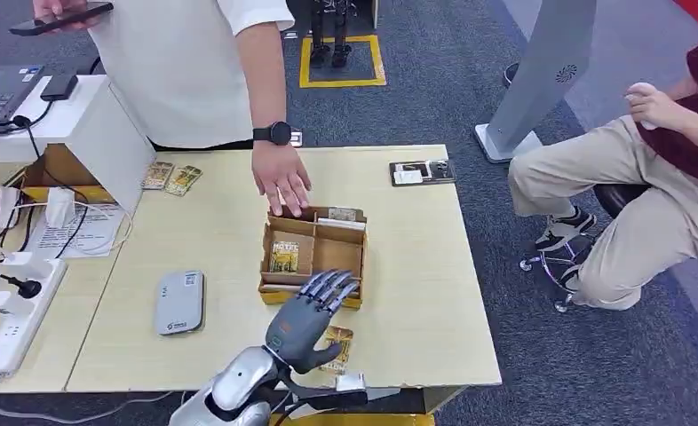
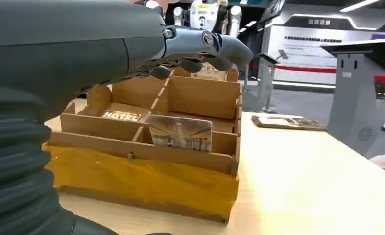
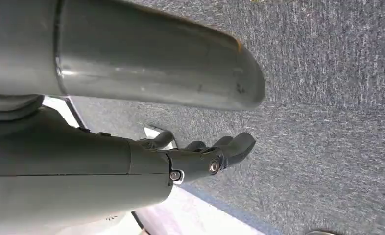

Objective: Pass the card to the sensor for recognition and then transmit it.

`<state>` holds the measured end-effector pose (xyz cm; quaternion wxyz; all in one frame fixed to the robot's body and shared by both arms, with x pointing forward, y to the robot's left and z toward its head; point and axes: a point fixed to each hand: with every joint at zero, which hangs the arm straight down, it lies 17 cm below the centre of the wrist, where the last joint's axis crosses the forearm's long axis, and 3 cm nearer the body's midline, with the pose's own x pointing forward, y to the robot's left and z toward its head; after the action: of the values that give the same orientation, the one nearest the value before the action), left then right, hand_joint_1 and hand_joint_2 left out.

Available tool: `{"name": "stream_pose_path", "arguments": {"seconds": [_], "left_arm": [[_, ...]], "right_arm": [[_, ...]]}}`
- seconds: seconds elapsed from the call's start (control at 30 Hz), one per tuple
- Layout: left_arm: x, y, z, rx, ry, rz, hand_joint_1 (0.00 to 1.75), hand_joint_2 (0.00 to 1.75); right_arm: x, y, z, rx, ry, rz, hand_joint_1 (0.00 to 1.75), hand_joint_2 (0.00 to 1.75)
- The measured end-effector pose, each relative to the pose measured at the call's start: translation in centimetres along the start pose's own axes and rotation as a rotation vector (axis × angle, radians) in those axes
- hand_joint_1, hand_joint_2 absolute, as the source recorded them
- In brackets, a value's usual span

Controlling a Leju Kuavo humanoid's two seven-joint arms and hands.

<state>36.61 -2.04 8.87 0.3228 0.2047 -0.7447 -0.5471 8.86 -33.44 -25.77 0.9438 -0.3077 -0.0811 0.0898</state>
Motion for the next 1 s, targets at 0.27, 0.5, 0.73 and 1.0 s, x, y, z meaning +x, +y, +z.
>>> {"name": "stream_pose_path", "arguments": {"seconds": [0.27,0.5,0.73,1.0], "left_arm": [[0.1,0.8,-0.9,0.068,0.073,-0.031,0.00,1.75],[0.3,0.7,-0.8,0.078,0.078,-0.031,0.00,1.75],[0.5,1.3,-1.0,0.110,0.087,-0.032,0.00,1.75],[0.8,1.5,-0.7,0.138,0.094,-0.078,0.00,1.75]], "right_arm": [[-0.3,0.0,0.0,0.000,0.016,0.001,0.00,0.00],[-0.3,0.0,0.0,0.000,0.019,0.002,0.00,0.00],[-0.4,0.0,0.0,0.000,0.021,-0.003,0.00,0.00],[-0.5,0.0,0.0,-0.001,0.029,-0.009,0.00,0.00]]}}
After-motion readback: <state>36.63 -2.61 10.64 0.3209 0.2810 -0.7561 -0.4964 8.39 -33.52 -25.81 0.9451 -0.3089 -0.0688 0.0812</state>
